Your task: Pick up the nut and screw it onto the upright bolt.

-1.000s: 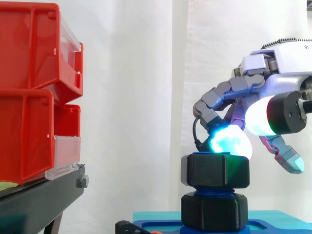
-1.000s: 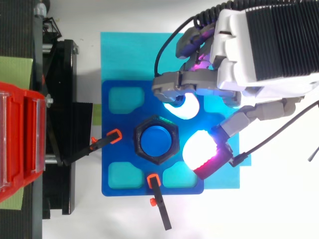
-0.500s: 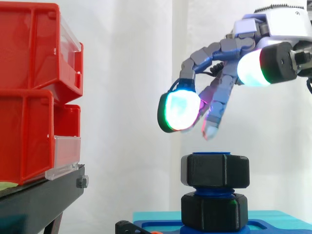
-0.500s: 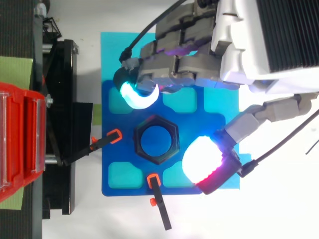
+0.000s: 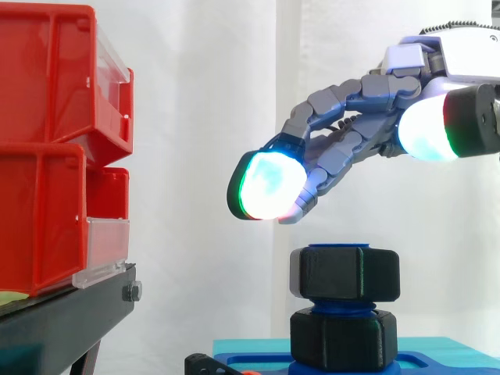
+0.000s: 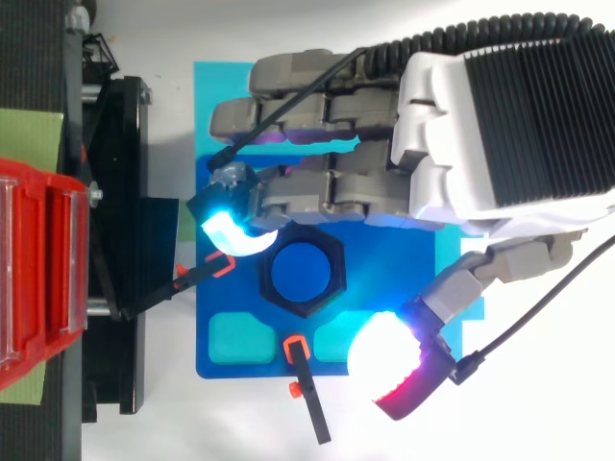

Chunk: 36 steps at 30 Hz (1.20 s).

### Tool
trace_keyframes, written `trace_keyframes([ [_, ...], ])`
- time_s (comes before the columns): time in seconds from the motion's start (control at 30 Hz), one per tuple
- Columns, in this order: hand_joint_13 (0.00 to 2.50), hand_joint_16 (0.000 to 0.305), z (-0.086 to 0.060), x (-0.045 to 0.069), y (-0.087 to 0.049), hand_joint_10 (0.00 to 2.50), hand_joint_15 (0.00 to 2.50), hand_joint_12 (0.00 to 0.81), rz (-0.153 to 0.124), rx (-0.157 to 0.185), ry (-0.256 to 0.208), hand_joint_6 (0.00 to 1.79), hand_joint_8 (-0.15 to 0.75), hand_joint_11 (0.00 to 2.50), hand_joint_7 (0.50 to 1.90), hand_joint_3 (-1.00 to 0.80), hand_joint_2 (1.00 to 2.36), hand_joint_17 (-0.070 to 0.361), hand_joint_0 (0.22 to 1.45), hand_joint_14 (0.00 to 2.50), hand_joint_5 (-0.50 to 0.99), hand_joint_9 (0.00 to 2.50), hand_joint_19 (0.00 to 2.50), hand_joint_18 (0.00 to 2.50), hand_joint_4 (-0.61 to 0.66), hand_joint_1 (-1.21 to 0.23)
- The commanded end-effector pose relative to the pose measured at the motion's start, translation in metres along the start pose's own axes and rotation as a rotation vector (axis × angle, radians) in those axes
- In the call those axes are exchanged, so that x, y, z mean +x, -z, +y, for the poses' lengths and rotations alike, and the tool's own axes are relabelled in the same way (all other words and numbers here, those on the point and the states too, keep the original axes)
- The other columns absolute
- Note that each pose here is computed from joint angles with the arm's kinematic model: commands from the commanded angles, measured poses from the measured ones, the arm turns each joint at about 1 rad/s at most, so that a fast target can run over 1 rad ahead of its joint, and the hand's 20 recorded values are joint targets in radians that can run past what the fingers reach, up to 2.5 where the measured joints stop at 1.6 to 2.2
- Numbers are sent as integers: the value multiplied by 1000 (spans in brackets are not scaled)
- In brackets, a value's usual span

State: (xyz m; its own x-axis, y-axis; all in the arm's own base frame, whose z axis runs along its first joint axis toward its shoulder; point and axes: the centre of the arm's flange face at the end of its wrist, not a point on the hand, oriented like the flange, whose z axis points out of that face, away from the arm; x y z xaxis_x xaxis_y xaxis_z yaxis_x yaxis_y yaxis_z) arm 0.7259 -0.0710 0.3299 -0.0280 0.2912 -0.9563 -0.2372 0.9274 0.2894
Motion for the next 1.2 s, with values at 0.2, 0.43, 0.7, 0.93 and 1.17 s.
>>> trace_keyframes([
  [0.2,221,63,-2,12,-1,0,0,431,16,3,-8,501,289,0,638,-500,1000,142,417,0,-168,604,0,127,193,-357],
  [0.43,222,63,-6,23,-4,0,0,432,27,2,-21,502,292,0,648,-500,1000,142,418,0,-161,601,0,125,206,-355],
  [0.7,248,62,-6,23,-4,0,0,433,27,2,-24,502,303,0,700,-500,1000,140,422,0,-142,638,0,154,225,-350],
  [0.93,304,59,-6,23,-4,0,0,421,27,2,-24,504,311,0,822,-500,1000,133,433,0,-94,727,8,214,262,-351],
  [1.17,383,56,-5,23,-4,0,0,406,28,0,-24,504,310,0,915,-500,1000,125,444,0,-54,832,34,291,284,-357],
])
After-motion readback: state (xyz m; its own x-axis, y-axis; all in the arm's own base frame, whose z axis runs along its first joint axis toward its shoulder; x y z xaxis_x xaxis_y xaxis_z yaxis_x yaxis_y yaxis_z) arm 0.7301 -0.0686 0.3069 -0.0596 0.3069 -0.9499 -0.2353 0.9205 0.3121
